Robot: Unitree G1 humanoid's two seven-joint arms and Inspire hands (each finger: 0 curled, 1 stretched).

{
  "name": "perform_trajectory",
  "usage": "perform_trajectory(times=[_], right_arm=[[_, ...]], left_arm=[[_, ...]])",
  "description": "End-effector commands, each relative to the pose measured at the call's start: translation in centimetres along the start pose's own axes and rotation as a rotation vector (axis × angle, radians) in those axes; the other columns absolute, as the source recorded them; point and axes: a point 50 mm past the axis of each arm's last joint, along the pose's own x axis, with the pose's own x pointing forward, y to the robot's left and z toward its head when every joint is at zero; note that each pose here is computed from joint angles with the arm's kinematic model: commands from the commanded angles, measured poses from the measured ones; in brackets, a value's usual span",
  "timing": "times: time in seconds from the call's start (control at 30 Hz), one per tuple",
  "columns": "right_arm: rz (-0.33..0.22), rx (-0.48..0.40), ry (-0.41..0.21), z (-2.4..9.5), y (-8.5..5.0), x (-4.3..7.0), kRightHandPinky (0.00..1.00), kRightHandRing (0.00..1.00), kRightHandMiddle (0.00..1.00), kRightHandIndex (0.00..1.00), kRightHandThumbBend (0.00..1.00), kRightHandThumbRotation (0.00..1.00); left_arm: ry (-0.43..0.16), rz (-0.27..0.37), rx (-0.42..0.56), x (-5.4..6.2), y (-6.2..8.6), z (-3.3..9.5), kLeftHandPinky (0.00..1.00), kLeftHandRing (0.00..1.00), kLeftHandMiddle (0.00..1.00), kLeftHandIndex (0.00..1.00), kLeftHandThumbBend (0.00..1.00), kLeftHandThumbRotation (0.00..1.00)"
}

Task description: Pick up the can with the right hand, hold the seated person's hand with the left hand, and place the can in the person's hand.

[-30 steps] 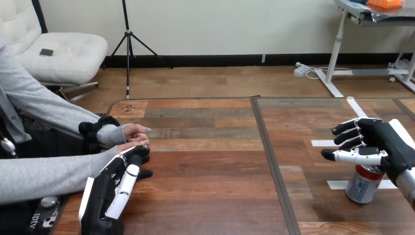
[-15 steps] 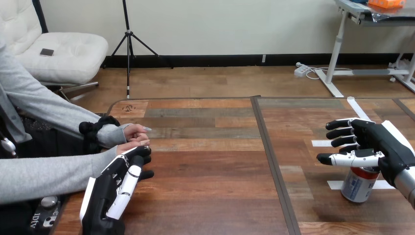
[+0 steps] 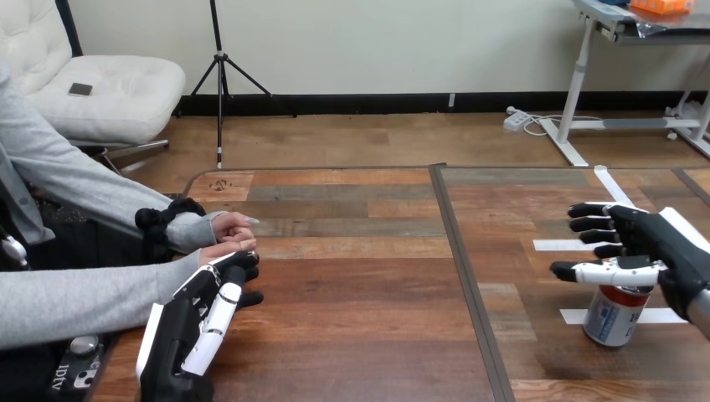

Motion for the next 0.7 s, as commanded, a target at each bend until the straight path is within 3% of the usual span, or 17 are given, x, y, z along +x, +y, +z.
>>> perform_trajectory(times=[0.0,0.67], right_arm=[[-0.038,-0.075,-0.098,3.32,-2.19,0.95,0.82,0.83,0.81,0.80,1.00,0.20],[-0.030,-0.101,-0.108,3.38,-2.69,0.61,0.82,0.84,0.81,0.82,1.00,0.22]], left_arm=[[-0.105,-0.026,0.018,2.20,-0.21,1.99,0.69,0.81,0.78,0.67,0.40,0.62],[-0.102,-0.023,0.015,2.20,-0.23,1.92,0.68,0.80,0.78,0.66,0.43,0.63]])
